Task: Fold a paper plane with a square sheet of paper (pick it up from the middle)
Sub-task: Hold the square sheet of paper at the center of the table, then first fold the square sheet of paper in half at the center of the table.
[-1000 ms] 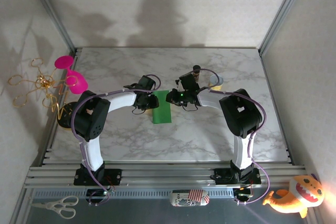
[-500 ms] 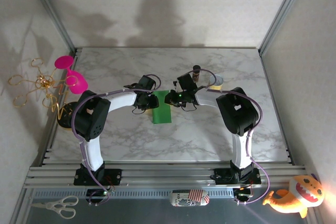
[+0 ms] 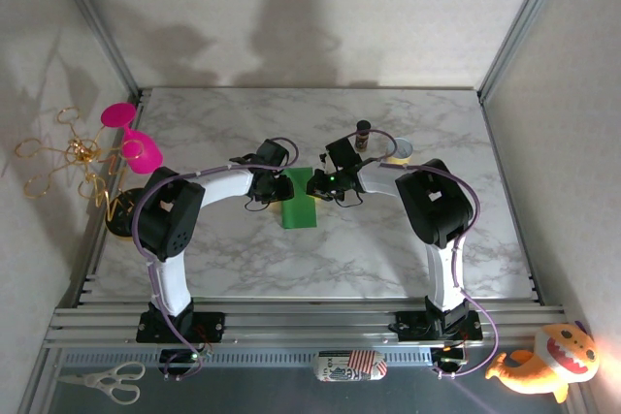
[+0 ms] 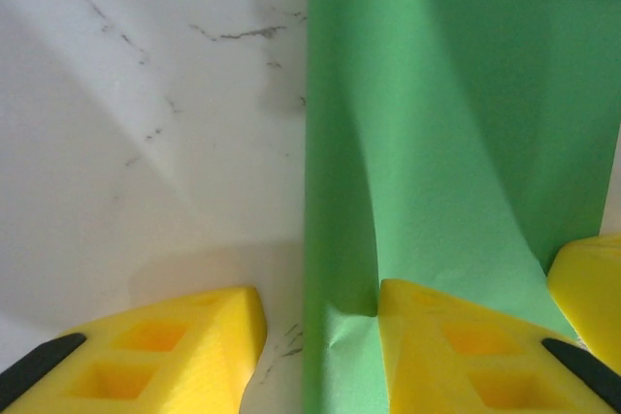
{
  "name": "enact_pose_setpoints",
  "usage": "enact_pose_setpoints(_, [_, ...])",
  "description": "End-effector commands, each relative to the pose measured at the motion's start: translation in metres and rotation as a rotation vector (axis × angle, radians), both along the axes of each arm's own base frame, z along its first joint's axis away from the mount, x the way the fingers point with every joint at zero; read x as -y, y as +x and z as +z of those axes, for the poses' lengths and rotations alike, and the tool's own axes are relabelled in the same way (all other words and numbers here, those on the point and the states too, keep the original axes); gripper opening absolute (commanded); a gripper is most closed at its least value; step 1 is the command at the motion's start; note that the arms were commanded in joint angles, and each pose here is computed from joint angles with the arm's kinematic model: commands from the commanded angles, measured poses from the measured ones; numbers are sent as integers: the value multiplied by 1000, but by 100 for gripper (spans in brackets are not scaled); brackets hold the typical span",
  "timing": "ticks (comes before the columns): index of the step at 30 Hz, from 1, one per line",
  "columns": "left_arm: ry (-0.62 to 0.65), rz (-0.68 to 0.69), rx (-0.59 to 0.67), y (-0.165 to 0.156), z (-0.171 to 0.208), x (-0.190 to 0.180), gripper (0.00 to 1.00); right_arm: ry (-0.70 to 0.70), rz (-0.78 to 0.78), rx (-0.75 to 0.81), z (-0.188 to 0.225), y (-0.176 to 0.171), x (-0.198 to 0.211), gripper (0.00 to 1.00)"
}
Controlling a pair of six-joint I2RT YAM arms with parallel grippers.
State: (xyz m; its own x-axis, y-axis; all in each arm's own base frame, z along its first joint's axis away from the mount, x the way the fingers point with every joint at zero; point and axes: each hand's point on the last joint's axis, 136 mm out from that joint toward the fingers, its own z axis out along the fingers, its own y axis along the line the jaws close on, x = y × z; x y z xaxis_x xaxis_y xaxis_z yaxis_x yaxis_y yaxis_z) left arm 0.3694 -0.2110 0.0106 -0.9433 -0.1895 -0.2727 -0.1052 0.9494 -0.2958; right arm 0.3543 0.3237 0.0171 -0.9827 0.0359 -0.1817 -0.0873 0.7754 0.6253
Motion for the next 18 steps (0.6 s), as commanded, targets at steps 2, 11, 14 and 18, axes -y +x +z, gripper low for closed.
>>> enact_pose_setpoints(2, [108, 15, -86, -17, -30, -19, 42, -209, -10, -139, -57, -33, 35, 11])
enact_pose_setpoints(11, [-47, 76, 127, 18, 68, 0, 45, -331, -27, -195, -85, -49, 60, 8])
enact_pose_setpoints(14, [-185, 15, 102, 13, 76, 30, 40, -349, -36, -206, -89, -51, 64, 8])
enact_pose_setpoints(18, [-294, -35, 51, 6, 70, 58, 29, -363, -45, -218, -93, -54, 67, 8])
